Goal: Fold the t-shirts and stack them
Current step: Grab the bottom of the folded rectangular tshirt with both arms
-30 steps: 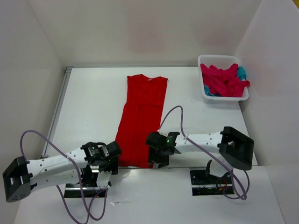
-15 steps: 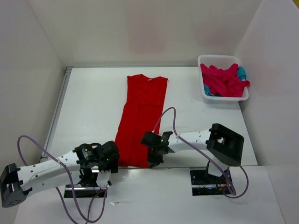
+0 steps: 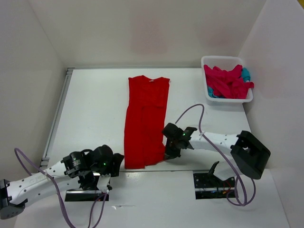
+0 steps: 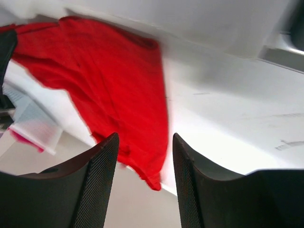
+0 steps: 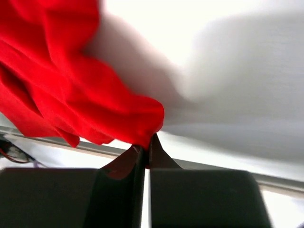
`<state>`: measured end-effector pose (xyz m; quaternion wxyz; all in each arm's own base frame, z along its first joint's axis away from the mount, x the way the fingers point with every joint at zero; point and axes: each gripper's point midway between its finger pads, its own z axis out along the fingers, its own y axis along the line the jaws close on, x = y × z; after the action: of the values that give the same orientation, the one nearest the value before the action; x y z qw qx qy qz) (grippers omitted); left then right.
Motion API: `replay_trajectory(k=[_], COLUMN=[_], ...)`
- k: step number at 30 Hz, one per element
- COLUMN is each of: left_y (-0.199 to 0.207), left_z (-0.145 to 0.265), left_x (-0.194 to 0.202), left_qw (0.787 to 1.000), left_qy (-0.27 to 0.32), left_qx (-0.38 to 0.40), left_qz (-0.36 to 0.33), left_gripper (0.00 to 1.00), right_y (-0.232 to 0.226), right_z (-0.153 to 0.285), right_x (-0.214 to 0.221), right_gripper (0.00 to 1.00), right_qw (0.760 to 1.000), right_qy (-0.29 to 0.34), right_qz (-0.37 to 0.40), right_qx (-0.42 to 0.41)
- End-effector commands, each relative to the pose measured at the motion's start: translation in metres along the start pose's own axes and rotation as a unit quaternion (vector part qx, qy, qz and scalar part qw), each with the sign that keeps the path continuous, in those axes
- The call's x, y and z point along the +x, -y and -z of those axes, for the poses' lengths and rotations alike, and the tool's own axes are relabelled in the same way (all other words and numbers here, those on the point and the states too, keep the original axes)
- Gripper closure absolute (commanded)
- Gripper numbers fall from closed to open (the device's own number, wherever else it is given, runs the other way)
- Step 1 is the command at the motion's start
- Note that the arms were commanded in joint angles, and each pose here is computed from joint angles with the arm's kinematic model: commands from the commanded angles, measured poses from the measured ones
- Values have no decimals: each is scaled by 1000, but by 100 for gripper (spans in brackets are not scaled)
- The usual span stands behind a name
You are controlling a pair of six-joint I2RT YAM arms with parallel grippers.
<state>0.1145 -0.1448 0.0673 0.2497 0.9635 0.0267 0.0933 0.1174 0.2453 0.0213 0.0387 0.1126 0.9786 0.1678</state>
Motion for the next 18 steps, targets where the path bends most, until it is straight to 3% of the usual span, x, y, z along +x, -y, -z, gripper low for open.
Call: replay_trajectory(k=[1,2,3,4,5,8,16,18], left_y=[-23,-23,-37,-41,-17,-8,-3,-21], left_z=[-9,-9,-13,-12,-19,-11,-20,-22], left_x=[-5,-5,0,-1,-19,-39,-38,-37], left_qw=[996,996,993,992,995,990,990,989], left_qy=[6,5,-11,-6,46,118,114,121], left_qx=[-63,-63,-96,-98,-34,27,37,13], left_qz=[-55,-55,-71,-83,-78,-69,-79,-80], left_gripper=[43,43,43,43,43,40,39,39], right_y=[24,25,22,22,19,19,16,15], right_z=[7,5,6,6,6,6,17,20], right_x=[3,3,6,6,7,7,7,8], right_gripper=[96,86,61,55,47,40,39,39], right_qw=[1000,1000,1000,1000,1000,999,1000,1000], right_qy=[4,5,-4,-4,-7,-10,0,4], right_qz=[17,17,24,24,24,34,20,16], right_qx=[21,19,10,10,3,8,-14,-21])
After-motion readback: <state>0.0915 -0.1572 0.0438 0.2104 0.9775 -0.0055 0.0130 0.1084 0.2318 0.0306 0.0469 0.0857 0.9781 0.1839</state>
